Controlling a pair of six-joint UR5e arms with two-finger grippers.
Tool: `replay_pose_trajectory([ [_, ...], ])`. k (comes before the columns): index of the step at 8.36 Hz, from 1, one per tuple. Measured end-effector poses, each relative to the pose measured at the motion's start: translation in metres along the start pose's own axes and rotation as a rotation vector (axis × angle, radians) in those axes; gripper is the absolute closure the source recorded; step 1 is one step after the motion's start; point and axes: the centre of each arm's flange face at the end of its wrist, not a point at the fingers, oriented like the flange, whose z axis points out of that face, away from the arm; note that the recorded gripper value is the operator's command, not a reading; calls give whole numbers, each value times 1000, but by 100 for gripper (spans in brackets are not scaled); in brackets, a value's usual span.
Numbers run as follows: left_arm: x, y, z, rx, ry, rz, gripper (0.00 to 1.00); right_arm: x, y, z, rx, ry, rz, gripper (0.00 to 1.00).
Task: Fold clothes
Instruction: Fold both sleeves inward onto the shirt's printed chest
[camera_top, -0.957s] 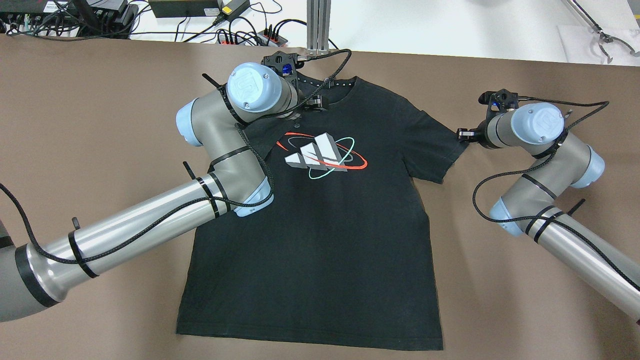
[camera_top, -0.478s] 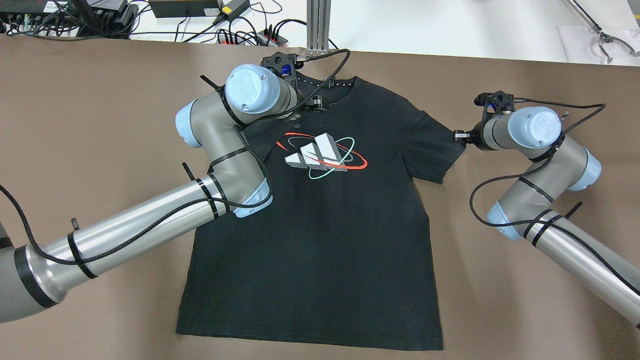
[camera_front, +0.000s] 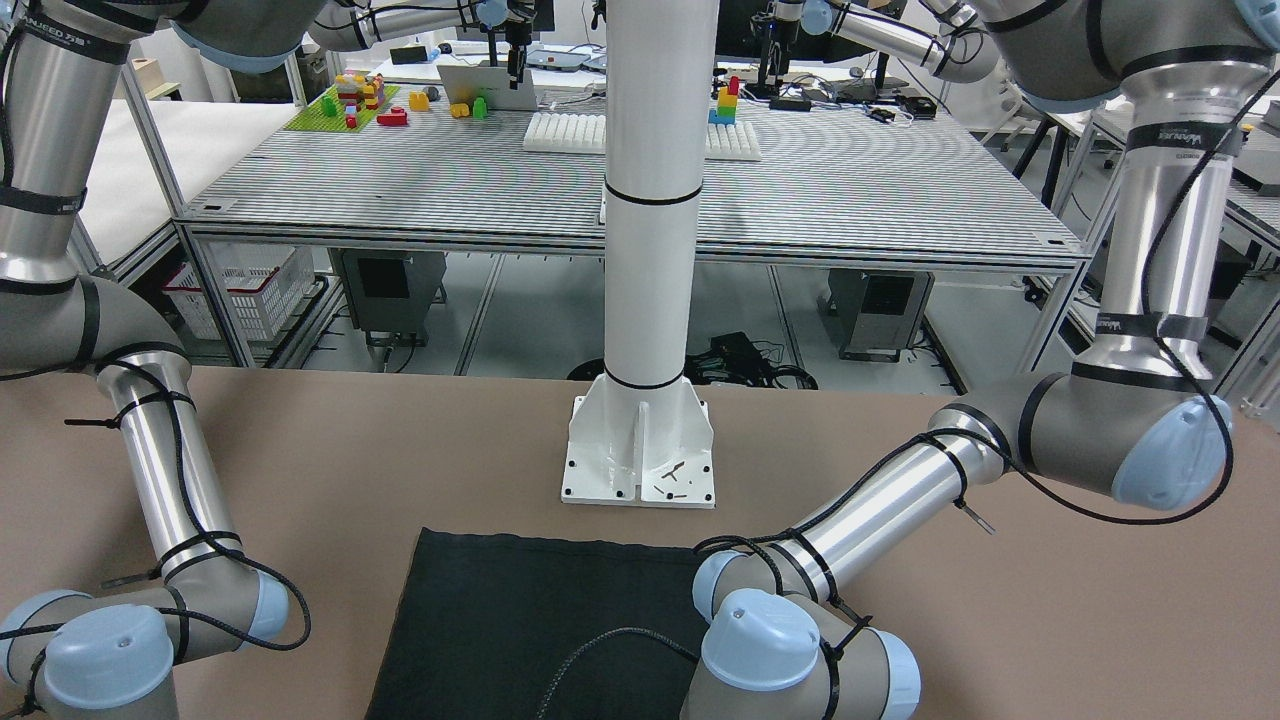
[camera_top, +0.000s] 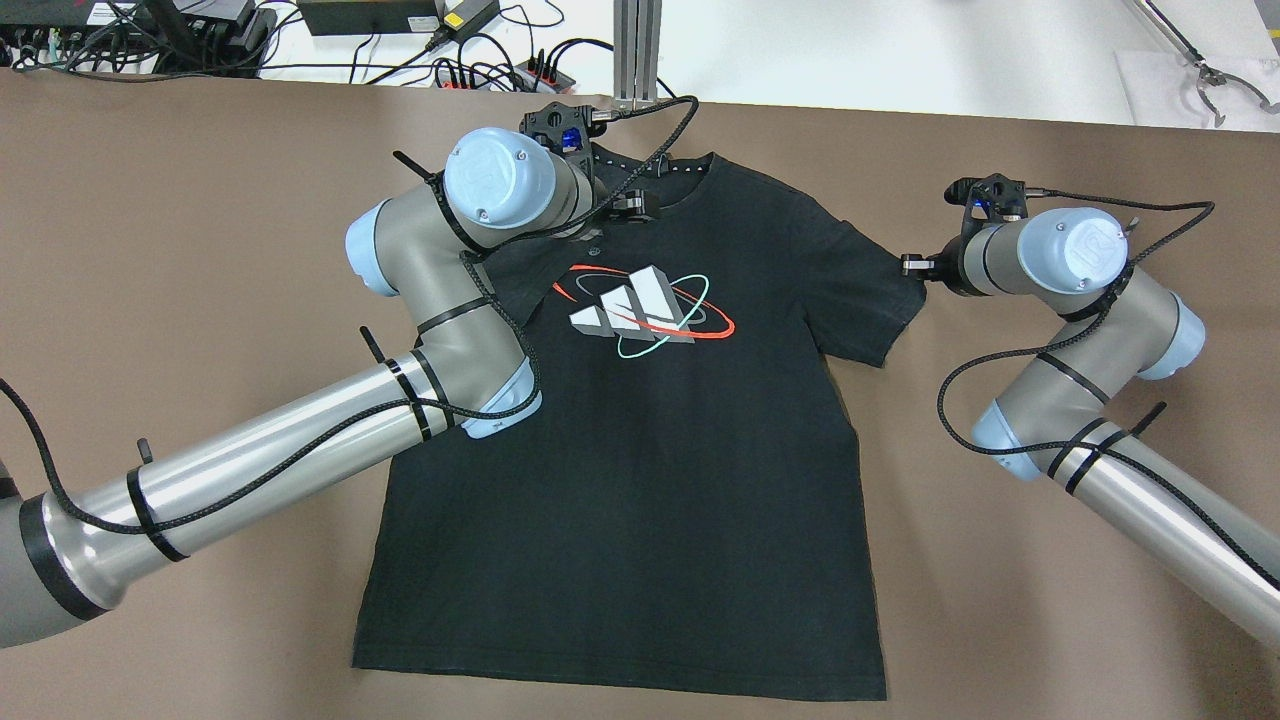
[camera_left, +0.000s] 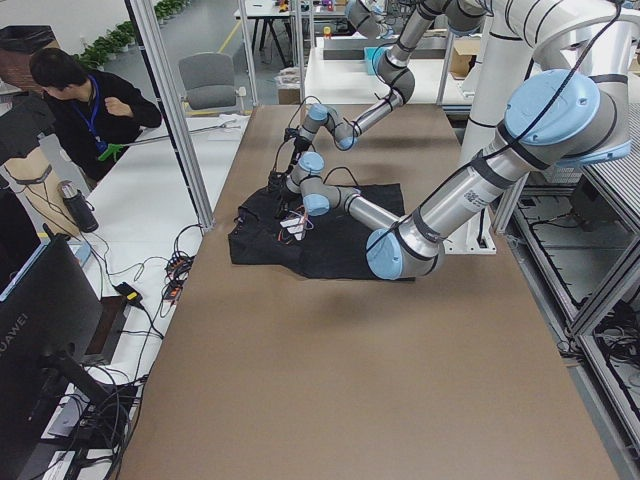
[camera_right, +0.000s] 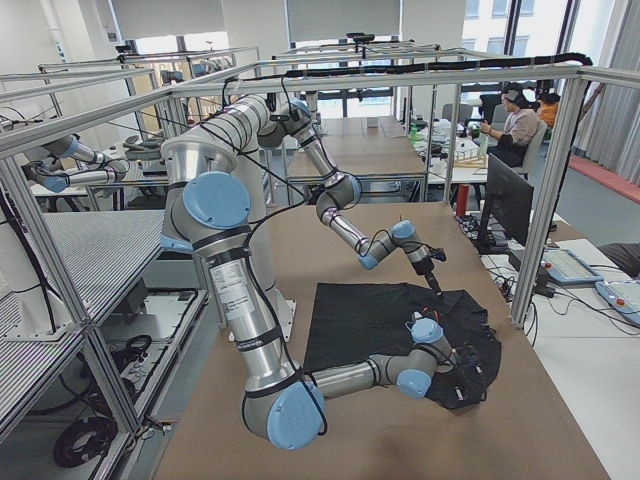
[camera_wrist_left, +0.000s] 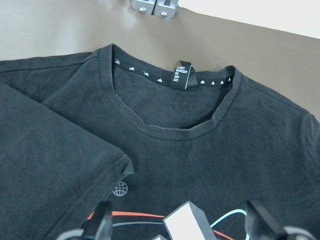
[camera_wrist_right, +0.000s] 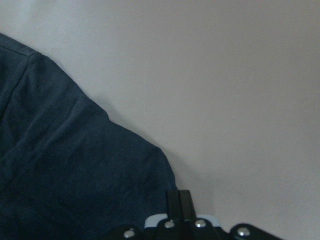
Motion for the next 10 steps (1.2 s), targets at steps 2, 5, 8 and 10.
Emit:
replay_pose_trajectory([
  [2,-6,0,-1,-2,-1,8,6,-44,-16,-41,-6,5,65,100],
  [5,-20,-5,1,-7,-13,19,6,-166,-39,-81,-38,-12,228,100],
  [8,-38,-15,1,-19,-25,33,6,-262,-48,-59,-18,29,306,100],
  [10,-45,-21,1,-17,-32,36,6,-285,-46,-45,15,60,312,91],
])
